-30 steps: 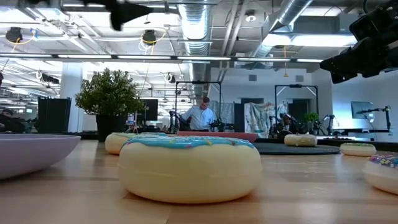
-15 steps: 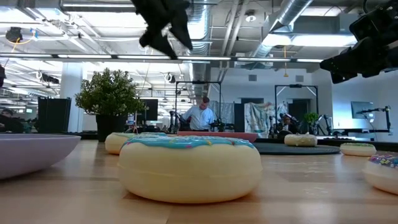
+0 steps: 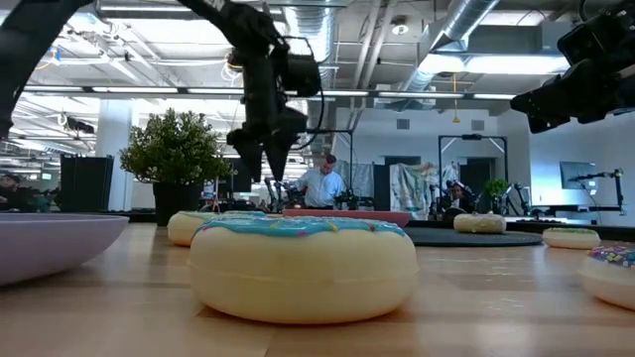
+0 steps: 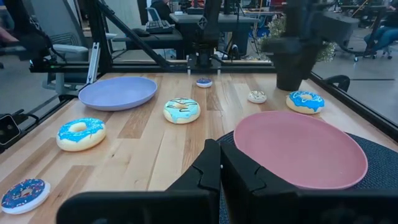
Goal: Pick & Place donuts
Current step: Put the big blue donut on the pink plate
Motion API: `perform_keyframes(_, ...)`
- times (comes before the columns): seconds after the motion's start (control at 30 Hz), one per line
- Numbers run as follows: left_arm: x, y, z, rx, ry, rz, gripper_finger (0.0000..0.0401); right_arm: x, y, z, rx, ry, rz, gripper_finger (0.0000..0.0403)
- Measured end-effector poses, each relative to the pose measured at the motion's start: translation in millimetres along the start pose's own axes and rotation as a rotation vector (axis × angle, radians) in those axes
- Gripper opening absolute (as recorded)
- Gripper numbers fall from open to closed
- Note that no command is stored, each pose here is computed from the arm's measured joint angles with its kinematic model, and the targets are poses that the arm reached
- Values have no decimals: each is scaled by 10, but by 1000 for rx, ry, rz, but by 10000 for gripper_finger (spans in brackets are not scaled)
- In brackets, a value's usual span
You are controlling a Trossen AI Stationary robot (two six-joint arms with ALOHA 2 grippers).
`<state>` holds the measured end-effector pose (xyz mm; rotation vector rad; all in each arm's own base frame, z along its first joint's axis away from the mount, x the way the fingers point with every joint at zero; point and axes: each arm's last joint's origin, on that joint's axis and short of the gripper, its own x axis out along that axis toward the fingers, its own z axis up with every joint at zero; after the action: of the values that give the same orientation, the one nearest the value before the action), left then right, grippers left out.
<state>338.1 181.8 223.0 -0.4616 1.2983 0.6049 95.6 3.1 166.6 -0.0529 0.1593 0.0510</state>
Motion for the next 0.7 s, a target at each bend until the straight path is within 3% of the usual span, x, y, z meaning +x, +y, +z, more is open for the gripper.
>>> perform_keyframes(0.37,478,241,75,-16,106,27,336,0,0,-1,0,0,0,0)
perform_keyframes(0.7,542,317,123,-49,73,74,336,0,0,0,0,0,0,0)
